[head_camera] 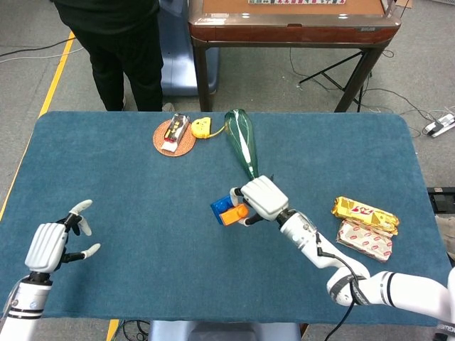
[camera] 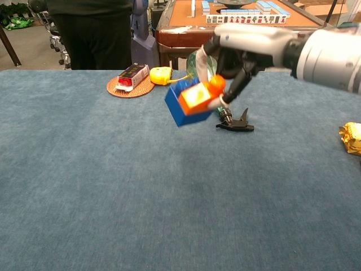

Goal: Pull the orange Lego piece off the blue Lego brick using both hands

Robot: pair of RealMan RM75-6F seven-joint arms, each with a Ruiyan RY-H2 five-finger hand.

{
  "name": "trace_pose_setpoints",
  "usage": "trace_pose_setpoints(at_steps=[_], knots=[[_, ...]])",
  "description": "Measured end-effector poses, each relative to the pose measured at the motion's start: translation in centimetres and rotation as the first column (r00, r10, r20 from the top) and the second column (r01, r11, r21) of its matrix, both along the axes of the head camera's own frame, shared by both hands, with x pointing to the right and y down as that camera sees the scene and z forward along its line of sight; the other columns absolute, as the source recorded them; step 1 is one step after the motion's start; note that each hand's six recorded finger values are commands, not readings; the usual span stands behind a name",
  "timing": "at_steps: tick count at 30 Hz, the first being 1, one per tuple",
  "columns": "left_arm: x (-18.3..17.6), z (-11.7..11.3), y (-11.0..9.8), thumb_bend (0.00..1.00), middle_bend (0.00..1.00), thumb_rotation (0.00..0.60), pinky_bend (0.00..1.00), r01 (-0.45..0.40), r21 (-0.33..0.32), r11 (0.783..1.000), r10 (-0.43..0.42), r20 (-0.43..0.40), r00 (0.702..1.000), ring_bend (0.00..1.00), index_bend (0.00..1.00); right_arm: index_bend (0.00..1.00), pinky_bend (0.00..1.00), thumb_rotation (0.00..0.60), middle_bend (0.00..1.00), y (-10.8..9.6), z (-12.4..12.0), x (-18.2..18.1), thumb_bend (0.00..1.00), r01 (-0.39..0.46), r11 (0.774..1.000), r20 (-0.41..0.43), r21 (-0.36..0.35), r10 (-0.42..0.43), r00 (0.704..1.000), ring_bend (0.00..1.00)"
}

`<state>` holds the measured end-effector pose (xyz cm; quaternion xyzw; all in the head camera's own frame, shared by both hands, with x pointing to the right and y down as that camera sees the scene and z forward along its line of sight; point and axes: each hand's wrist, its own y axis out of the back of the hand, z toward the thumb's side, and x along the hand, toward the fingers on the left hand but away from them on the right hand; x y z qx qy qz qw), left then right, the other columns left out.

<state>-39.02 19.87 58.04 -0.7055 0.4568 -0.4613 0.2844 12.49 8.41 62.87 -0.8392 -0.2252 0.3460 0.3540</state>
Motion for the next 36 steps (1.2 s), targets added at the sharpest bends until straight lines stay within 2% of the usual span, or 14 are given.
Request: trace_pose_setpoints(at_steps=[2, 3, 4, 6, 11, 17, 21, 27, 31, 36], knots=[[1.3, -0.1, -1.0, 0.09, 0.75, 0.6, 0.9, -0.001, -0.007, 1.0, 0.001, -0.052, 0.999, 0.68, 0.21, 0.63, 1.0, 0.6, 1.0, -0.7, -0.6, -0.4, 0.45, -0.012, 1.0, 0.022, -0.004, 0.012, 1.0, 1.0], [1.9, -0.2, -1.4, 0.09, 0.84, 0.6, 0.96, -0.005, -0.01, 1.0, 0.004, -0.076, 0.997, 0.76, 0.22, 0.63, 1.0, 0.6, 1.0, -0.9, -0.8, -0.5, 0.45, -0.017, 1.0, 0.03, -0.006, 0.017, 0.999, 1.0], [2.8, -0.3, -1.9, 0.09, 0.93, 0.6, 1.0, -0.011, -0.014, 1.0, 0.009, -0.107, 0.994, 0.85, 0.23, 0.63, 1.0, 0.6, 1.0, -1.1, -1.0, -0.7, 0.45, -0.021, 1.0, 0.038, -0.009, 0.021, 0.999, 1.0], [4.3, -0.4, -2.5, 0.08, 0.99, 0.6, 1.0, -0.024, -0.023, 0.999, 0.021, -0.15, 0.988, 0.91, 0.23, 0.63, 1.0, 0.6, 1.0, -1.5, -1.3, -1.0, 0.45, -0.027, 0.999, 0.055, -0.018, 0.028, 0.998, 1.0], [8.2, -0.6, -3.7, 0.05, 1.0, 0.6, 1.0, -0.06, -0.044, 0.997, 0.048, -0.244, 0.969, 0.95, 0.23, 0.63, 1.0, 0.6, 1.0, -2.2, -1.9, -1.6, 0.45, -0.046, 0.998, 0.096, -0.033, 0.049, 0.994, 1.0], [11.6, 0.0, -4.4, 0.03, 1.0, 0.6, 1.0, -0.043, -0.099, 0.994, 0.006, -0.345, 0.938, 0.97, 0.22, 0.63, 1.0, 0.6, 1.0, -2.9, -2.2, -2.3, 0.45, -0.075, 0.996, 0.151, -0.051, 0.082, 0.985, 1.0], [13.4, 0.3, -4.8, 0.02, 1.0, 0.6, 1.0, -0.043, -0.108, 0.993, -0.003, -0.392, 0.92, 0.99, 0.2, 0.63, 1.0, 0.6, 1.0, -3.2, -2.2, -2.8, 0.45, -0.086, 0.994, 0.174, -0.06, 0.095, 0.98, 1.0], [14.6, 1.5, -5.4, 0.02, 1.0, 0.6, 1.0, 0.018, -0.169, 0.985, -0.09, -0.43, 0.898, 1.0, 0.17, 0.64, 1.0, 0.6, 1.0, -3.4, -1.9, -3.4, 0.46, -0.1, 0.991, 0.197, -0.093, 0.117, 0.973, 1.0], [15.1, 2.5, -5.9, 0.02, 1.0, 0.6, 1.0, 0.07, -0.236, 0.969, -0.171, -0.438, 0.882, 1.0, 0.15, 0.64, 1.0, 0.6, 1.0, -3.3, -1.6, -3.8, 0.46, -0.106, 0.988, 0.2, -0.113, 0.127, 0.972, 1.0], [16.0, 3.1, -6.6, 0.02, 1.0, 0.6, 1.0, 0.109, -0.287, 0.952, -0.234, -0.45, 0.862, 1.0, 0.13, 0.64, 1.0, 0.6, 1.0, -3.3, -1.4, -4.5, 0.48, -0.117, 0.983, 0.206, -0.14, 0.145, 0.968, 1.0]])
